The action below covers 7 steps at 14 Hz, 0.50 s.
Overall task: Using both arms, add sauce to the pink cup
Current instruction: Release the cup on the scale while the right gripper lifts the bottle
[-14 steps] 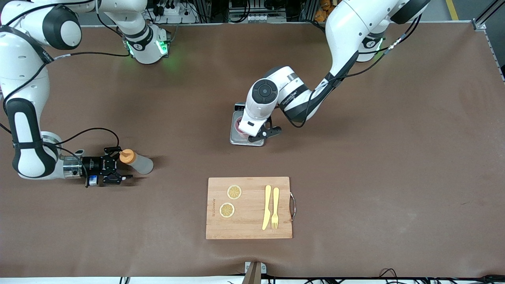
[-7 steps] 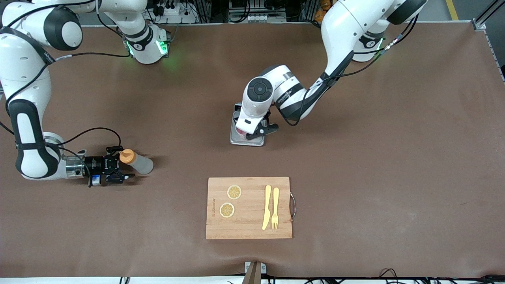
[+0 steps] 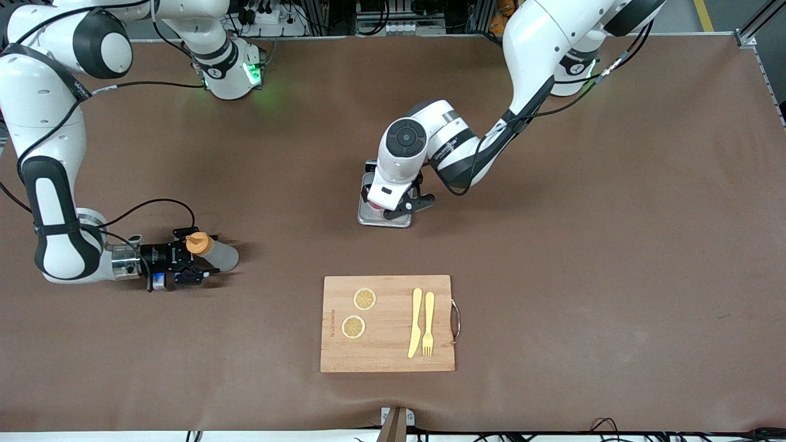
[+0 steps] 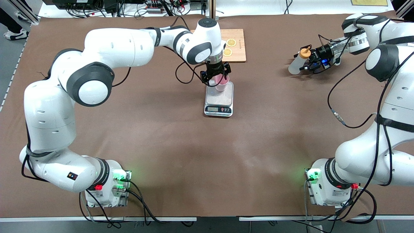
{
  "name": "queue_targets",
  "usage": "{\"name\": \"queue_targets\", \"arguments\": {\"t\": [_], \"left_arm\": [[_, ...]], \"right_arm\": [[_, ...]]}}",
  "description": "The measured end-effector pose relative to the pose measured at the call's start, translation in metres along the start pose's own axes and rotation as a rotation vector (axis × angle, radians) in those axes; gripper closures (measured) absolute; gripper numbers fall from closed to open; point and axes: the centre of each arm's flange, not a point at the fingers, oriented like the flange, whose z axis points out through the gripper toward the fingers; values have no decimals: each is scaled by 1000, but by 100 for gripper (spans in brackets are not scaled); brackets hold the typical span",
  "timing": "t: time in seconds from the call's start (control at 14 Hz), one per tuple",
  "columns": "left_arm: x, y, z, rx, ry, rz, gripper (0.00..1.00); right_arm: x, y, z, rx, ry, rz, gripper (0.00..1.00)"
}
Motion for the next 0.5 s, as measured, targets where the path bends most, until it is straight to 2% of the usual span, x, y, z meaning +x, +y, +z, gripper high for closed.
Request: {"name": "queue_targets", "arguments": {"t": [0.14, 0.21, 0.36, 0.5], "left_arm": [[8, -6, -26, 18, 17, 15, 0], [14, -12, -42, 34, 25, 31, 0], [28, -27, -76, 59, 42, 65, 0], [45, -43, -112, 70, 64, 88, 0]], "right_arm": [[0, 0, 0, -2, -4, 0, 37], [0, 0, 0, -2, -4, 1, 42], [0, 1, -1, -2, -4, 1, 45], [0, 0, -2, -1, -2, 9, 54]]}}
